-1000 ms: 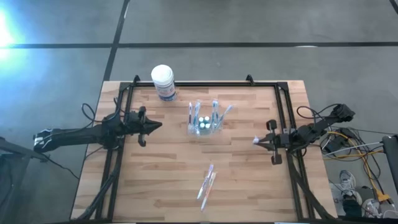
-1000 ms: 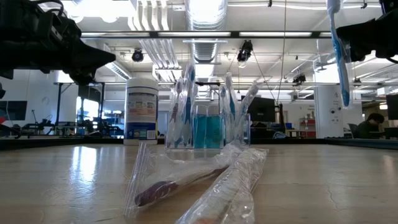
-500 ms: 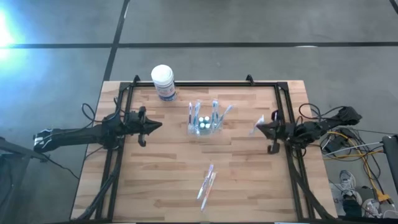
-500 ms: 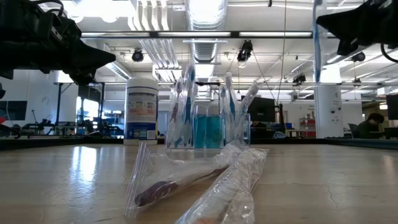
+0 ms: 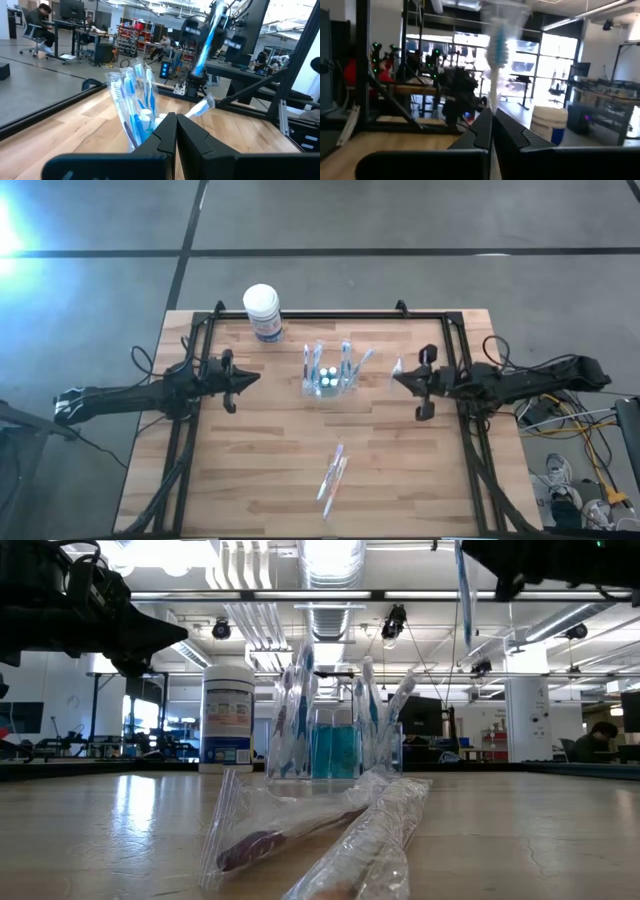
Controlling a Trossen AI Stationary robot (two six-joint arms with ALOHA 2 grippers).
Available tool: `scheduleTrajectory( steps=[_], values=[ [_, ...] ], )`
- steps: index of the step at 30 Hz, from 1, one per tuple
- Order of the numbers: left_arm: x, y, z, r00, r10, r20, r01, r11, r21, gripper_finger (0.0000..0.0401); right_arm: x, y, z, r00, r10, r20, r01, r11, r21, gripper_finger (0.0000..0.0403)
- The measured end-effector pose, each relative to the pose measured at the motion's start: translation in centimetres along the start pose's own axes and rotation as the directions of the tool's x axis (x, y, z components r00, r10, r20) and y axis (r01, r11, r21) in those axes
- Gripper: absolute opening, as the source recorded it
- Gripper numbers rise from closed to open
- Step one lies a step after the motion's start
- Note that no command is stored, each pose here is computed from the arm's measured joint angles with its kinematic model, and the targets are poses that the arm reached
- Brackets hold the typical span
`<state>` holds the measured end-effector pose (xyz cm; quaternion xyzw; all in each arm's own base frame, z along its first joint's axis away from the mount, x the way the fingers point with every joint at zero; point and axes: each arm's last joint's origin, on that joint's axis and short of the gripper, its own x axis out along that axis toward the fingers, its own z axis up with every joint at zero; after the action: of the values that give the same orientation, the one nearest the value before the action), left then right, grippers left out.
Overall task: Pick & Place toothbrushing station
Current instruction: Put the blue toothbrush into the transparent bin organizer
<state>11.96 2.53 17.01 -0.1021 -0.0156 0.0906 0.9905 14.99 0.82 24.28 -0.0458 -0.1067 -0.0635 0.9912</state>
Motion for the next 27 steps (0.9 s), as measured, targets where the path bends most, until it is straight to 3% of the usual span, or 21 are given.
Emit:
scheduleTrajectory(
  steps=[6,10,15,20,27],
  values=[
    [0.0,0.0,0.0,1.0,0.0,-0.001,0.0,1.0,0.0,0.0014,3.4,-0.3,2.3,0.998,-0.006,-0.059,0.005,1.0,-0.019,0.0008],
    [0.0,0.0,0.0,1.0,0.0,-0.002,0.0,1.0,0.0,0.0014,5.8,-0.8,3.9,0.999,-0.035,-0.033,0.033,0.998,-0.06,0.0008],
    [0.0,0.0,0.0,1.0,0.0,-0.002,0.0,1.0,-0.001,0.0014,8.5,-1.6,4.2,0.997,0.063,0.039,-0.06,0.996,-0.063,0.0008],
    [0.0,0.0,-0.1,1.0,0.001,-0.008,-0.001,1.0,-0.001,0.0014,9.5,-2.9,1.7,0.993,0.091,0.081,-0.09,0.996,-0.022,0.0008],
    [0.0,0.1,-0.3,0.999,0.007,-0.034,-0.007,1.0,-0.002,0.0014,8.6,-4.3,-3.8,0.988,0.024,0.156,-0.027,0.999,0.017,0.0008]
  ],
)
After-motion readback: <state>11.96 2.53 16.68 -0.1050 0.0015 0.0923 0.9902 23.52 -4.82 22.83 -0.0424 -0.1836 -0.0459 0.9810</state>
